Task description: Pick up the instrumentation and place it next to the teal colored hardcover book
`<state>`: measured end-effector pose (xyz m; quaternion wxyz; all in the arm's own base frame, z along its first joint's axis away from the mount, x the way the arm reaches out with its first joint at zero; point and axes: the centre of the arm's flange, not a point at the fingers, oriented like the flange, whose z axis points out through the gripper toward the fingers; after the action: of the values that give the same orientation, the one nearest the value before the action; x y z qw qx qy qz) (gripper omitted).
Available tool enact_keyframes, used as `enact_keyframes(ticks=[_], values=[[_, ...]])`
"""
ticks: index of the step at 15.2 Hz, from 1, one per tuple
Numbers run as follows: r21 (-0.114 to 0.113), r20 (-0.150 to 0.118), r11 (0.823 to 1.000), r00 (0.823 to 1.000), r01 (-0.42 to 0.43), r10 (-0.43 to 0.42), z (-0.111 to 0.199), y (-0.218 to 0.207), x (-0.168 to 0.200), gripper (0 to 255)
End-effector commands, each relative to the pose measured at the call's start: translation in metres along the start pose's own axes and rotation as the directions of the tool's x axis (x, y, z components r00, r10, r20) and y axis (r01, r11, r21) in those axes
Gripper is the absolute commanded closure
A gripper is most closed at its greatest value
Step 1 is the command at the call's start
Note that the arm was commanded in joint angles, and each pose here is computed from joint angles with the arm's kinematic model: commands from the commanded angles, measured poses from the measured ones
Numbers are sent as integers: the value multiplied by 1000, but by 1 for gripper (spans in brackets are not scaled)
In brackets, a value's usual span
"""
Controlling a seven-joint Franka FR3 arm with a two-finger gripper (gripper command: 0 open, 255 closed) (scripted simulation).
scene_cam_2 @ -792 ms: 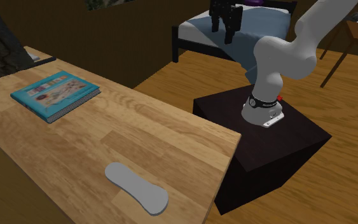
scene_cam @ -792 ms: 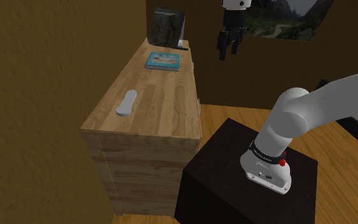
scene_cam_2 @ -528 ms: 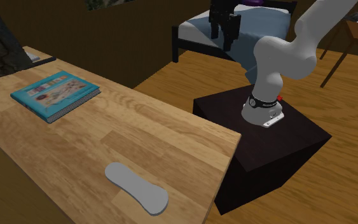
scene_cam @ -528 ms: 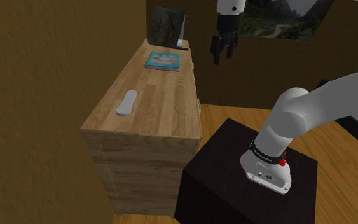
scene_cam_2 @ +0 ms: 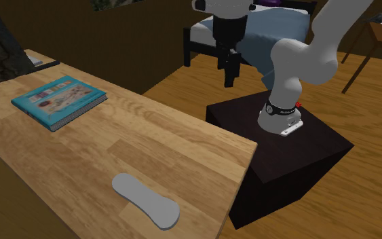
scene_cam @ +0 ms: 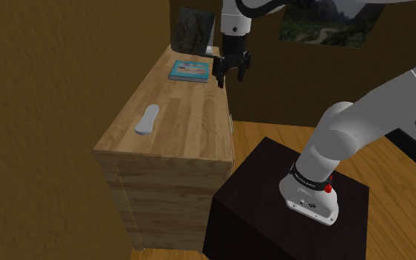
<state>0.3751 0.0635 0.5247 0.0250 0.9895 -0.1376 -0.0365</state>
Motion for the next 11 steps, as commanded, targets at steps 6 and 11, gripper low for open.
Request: enact_keyframes(ticks=[6,11], values=[[25,-10,990,990,-137,137,39,-65,46,0],[43,-14,972,973,-231,232,65,-107,85,0]])
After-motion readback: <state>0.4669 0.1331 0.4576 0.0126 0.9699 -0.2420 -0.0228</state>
